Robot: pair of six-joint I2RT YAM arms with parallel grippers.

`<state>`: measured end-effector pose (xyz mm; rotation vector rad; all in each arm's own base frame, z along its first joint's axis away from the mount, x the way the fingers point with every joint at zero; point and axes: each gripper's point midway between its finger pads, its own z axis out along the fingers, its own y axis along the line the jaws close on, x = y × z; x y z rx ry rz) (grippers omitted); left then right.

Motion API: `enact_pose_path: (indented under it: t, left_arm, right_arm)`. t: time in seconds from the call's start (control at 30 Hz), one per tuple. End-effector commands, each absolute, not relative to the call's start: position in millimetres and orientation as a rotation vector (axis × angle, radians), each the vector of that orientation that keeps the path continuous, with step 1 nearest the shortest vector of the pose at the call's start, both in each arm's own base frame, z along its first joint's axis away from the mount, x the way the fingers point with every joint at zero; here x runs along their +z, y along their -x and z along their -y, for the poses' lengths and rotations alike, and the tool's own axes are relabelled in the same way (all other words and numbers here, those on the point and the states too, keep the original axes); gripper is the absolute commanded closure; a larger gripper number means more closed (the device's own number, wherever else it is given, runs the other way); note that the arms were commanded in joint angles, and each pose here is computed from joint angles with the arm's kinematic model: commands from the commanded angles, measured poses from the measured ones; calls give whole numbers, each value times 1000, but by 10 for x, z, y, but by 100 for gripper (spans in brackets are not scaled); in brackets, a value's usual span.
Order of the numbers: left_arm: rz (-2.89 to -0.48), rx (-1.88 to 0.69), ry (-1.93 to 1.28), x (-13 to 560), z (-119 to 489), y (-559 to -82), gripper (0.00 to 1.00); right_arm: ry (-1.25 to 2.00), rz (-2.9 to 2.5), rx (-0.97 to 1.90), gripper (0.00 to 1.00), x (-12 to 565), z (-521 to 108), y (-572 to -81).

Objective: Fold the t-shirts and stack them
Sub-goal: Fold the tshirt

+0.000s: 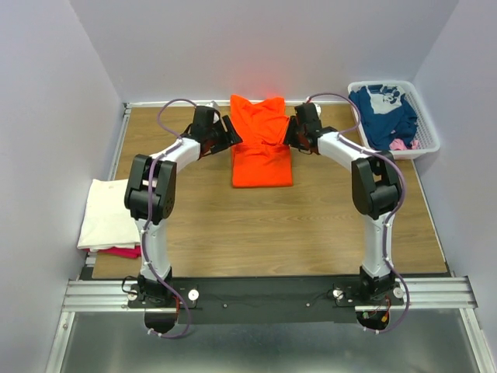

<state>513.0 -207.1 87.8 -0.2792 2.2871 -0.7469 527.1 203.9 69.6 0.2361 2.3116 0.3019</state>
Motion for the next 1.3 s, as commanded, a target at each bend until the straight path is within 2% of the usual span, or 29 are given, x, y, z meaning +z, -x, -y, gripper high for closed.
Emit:
enact_pose_path:
  t: [0.0,0.07,0.2,0.27,0.33,0.47,0.6,0.8,1.27]
  left_arm:
    - [-2150,-756,231,1508,2021,-5203,28]
    - [-2148,-759,226,1541,2051,-5147,33]
    - [-2169,-750,201,1495,2197,-4958,65]
    - [-2215,-711,192,1288,2272,-4943,68]
    - [-2234,-694,191,1200,2281,-4964,68]
    - [-2259,-581,178,1059,2200,-5117,48]
    - [-2270,-487,156,1013,2142,-5274,39]
    - [-2297,-364,130,901,2045,-5436,37]
    - [-2388,-426,29,501,2195,-5400,37]
  right_arm:
    - [-170,-2251,338,43,1026,-2061,-5323]
    - [-166,-2258,332,43,1025,-2051,-5250]
    - [-114,-2252,297,45,1064,-2132,-5142]
    - [-49,-2264,312,47,964,-2303,-5191]
    - [-32,-2255,322,47,997,-2367,-5210]
    - [34,-2262,300,48,863,-2469,-5286]
    - [30,-2257,231,48,810,-2395,-5323]
    - [16,-2246,162,48,822,-2289,-5324]
    - [12,-2238,130,48,861,-2226,-5306]
